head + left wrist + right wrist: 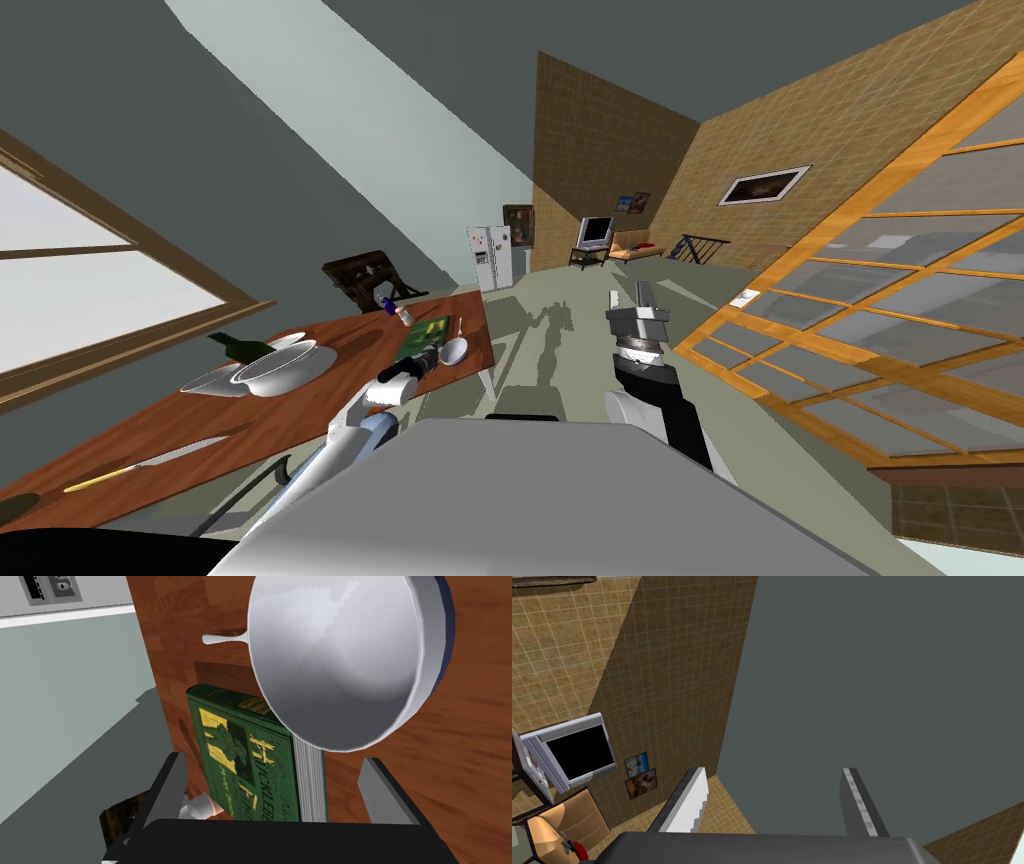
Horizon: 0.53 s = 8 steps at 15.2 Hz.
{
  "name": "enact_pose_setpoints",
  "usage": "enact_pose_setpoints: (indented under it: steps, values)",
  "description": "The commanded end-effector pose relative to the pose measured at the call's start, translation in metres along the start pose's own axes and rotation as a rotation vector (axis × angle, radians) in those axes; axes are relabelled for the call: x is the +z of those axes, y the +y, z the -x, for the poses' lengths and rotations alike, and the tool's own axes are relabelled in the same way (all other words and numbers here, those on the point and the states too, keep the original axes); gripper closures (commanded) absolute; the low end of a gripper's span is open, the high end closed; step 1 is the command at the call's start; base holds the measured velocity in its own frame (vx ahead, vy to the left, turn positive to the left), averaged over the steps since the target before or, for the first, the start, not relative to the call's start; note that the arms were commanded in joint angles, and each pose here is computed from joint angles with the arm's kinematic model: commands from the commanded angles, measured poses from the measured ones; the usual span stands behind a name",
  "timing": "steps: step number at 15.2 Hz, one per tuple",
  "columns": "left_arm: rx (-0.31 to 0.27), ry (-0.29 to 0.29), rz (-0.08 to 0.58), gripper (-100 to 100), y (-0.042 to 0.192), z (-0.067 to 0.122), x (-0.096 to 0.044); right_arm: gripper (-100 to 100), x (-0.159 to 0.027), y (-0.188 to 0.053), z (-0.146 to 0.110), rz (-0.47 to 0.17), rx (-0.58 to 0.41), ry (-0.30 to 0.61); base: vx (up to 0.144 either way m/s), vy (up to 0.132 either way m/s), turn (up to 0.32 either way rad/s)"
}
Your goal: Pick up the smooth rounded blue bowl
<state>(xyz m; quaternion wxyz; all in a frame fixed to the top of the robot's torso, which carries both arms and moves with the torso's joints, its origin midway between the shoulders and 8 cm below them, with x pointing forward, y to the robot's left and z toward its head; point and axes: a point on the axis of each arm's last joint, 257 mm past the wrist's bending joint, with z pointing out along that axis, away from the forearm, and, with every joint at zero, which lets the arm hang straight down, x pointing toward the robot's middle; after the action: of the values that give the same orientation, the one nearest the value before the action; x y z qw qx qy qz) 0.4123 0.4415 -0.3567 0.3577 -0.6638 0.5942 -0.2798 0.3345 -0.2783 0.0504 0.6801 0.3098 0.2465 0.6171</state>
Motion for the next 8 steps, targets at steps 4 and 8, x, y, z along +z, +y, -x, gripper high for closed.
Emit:
enact_pose_setpoints:
  steps: [4,8]
  values:
    - [-0.029,-0.027,0.126,-100,0.026,0.023,0.005,0,0.0,0.0,0.0,0.0,0.0,0.0,0.007,-0.034,-0.08]
    - [-0.044,-0.04,0.202,-100,0.043,0.033,0.005,0,0.0,0.0,0.0,0.0,0.0,0.0,0.007,-0.028,-0.053]
